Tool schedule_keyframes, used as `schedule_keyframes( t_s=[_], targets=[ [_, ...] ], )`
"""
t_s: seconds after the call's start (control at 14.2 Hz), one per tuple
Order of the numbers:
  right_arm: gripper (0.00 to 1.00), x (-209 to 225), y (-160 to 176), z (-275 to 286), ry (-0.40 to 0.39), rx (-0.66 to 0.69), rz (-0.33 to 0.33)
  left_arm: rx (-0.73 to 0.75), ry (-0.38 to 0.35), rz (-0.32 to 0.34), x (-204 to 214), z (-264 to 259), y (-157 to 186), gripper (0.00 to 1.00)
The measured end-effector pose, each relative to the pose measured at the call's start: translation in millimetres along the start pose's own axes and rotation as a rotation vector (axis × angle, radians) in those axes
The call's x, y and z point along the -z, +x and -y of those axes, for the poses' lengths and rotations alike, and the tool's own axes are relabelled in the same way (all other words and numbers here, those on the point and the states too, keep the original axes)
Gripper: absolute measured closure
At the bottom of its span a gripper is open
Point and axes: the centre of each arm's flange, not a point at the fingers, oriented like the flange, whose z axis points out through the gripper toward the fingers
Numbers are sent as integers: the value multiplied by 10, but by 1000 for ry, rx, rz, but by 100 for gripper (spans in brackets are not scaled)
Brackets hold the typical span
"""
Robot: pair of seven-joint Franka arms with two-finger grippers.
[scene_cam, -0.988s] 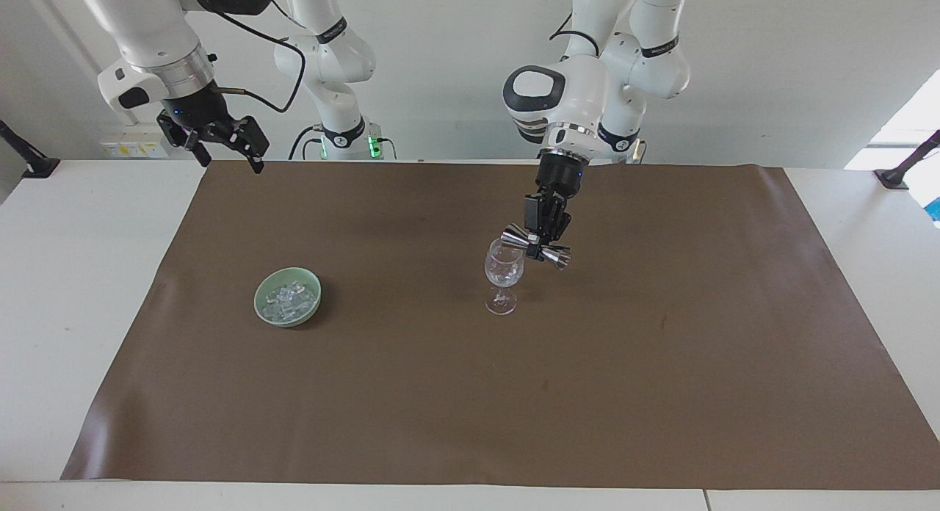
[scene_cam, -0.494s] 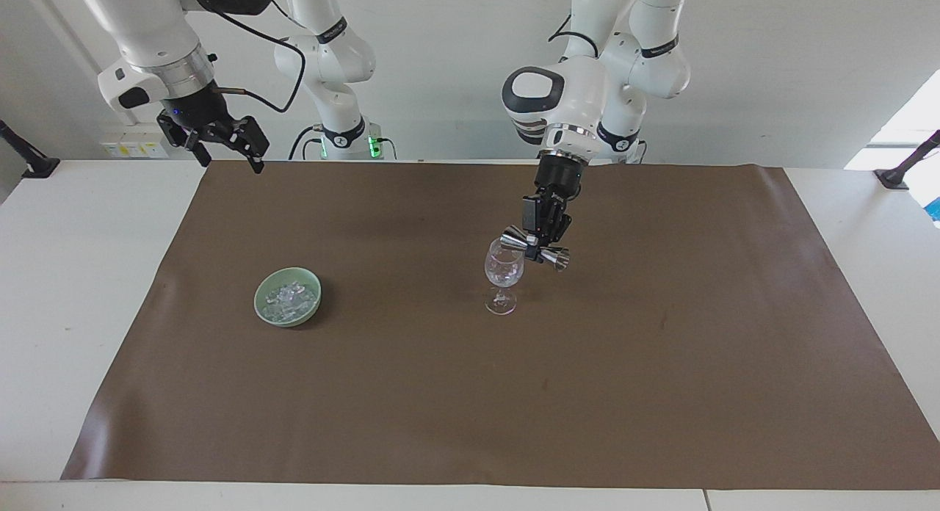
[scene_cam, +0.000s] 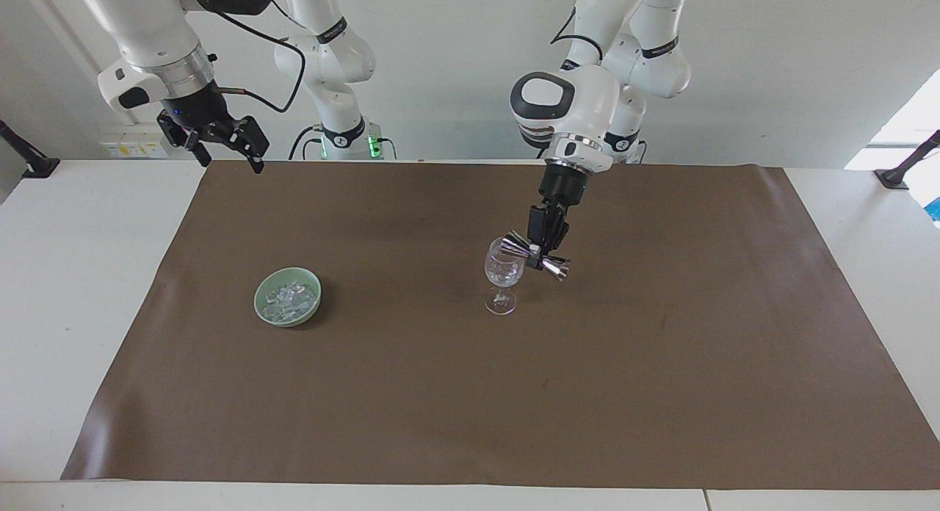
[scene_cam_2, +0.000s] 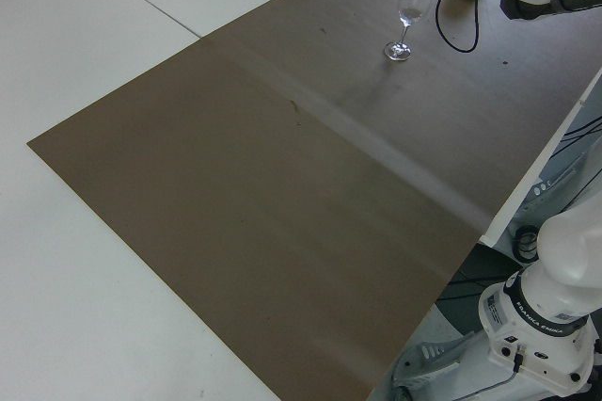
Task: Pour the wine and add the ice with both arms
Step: 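Turn the silver cup upright and move it away from the glass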
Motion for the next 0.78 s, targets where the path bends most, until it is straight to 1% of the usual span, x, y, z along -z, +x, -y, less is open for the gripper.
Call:
schedule_keyframes(
  t_s=[0.21, 0.42, 0.56, 0.78],
  targets=[
    [0, 0, 0, 0, 0, 0, 0, 127, -13, 39, -85, 66, 435, 79],
    [0, 0, 0, 0, 0, 0, 0, 269, -38, 104, -120, 131, 866, 79],
    [0, 0, 0, 0, 0, 0, 0, 343, -38, 136, -142, 227, 1062, 79],
    [0, 0, 0, -3, 0, -1, 0, 496, -32, 168, -156, 326, 1259, 79]
  ],
)
